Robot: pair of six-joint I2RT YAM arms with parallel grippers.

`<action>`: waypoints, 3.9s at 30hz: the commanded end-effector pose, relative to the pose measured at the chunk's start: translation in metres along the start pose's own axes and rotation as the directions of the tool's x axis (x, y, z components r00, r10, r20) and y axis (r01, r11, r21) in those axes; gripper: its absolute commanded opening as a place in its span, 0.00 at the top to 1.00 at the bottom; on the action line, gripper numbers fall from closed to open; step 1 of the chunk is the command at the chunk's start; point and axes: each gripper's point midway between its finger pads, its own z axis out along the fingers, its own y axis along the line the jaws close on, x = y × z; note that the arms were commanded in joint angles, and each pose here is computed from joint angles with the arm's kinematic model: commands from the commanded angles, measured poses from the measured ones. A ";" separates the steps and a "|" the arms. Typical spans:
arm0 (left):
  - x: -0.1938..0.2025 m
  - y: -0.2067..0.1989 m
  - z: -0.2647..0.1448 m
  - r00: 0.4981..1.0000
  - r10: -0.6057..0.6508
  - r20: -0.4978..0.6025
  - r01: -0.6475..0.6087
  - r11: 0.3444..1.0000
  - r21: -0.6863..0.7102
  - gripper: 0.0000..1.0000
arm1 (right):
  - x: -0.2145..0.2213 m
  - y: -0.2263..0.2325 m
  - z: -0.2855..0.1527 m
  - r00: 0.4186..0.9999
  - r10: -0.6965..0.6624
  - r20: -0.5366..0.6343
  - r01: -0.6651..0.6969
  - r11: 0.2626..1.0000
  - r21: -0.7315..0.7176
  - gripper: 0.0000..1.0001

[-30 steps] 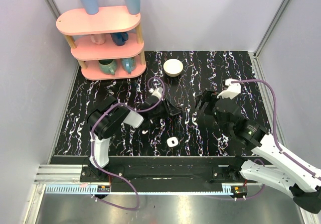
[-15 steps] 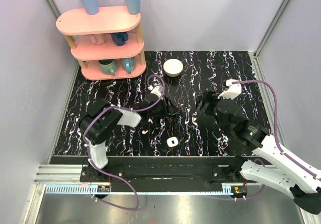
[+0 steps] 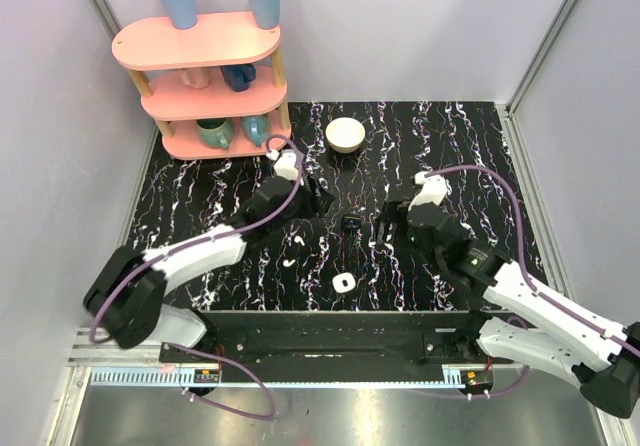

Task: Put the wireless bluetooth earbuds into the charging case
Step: Place the charging case with the earbuds at the center of the board, then pick up the charging case from the corner of the board.

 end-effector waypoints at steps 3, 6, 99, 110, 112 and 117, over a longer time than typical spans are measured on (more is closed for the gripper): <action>-0.056 0.013 -0.064 0.965 0.137 0.223 -0.120 0.989 -0.088 0.27 | 0.067 0.036 0.003 0.934 -0.310 -0.175 0.235 0.905 -0.354 0.11; -0.073 0.017 -0.089 0.938 0.176 0.298 -0.152 0.983 -0.103 0.19 | 0.081 0.059 0.008 0.912 -0.382 -0.151 0.265 0.828 -0.493 0.10; -0.065 0.051 -0.123 0.910 0.280 0.304 -0.221 0.951 -0.215 0.08 | 0.233 0.101 0.008 0.567 -0.816 -0.111 0.458 0.425 -0.781 0.08; -0.063 0.052 -0.120 0.913 0.275 0.301 -0.216 0.952 -0.214 0.08 | 0.244 0.094 0.017 0.530 -0.837 -0.135 0.473 0.424 -0.772 0.23; -0.064 0.050 -0.121 0.912 0.272 0.307 -0.216 0.955 -0.204 0.07 | 0.244 0.093 0.020 0.526 -0.840 -0.135 0.482 0.425 -0.766 0.24; -0.064 0.051 -0.121 0.912 0.269 0.310 -0.212 0.955 -0.206 0.08 | 0.241 0.094 0.023 0.520 -0.847 -0.115 0.506 0.413 -0.758 0.27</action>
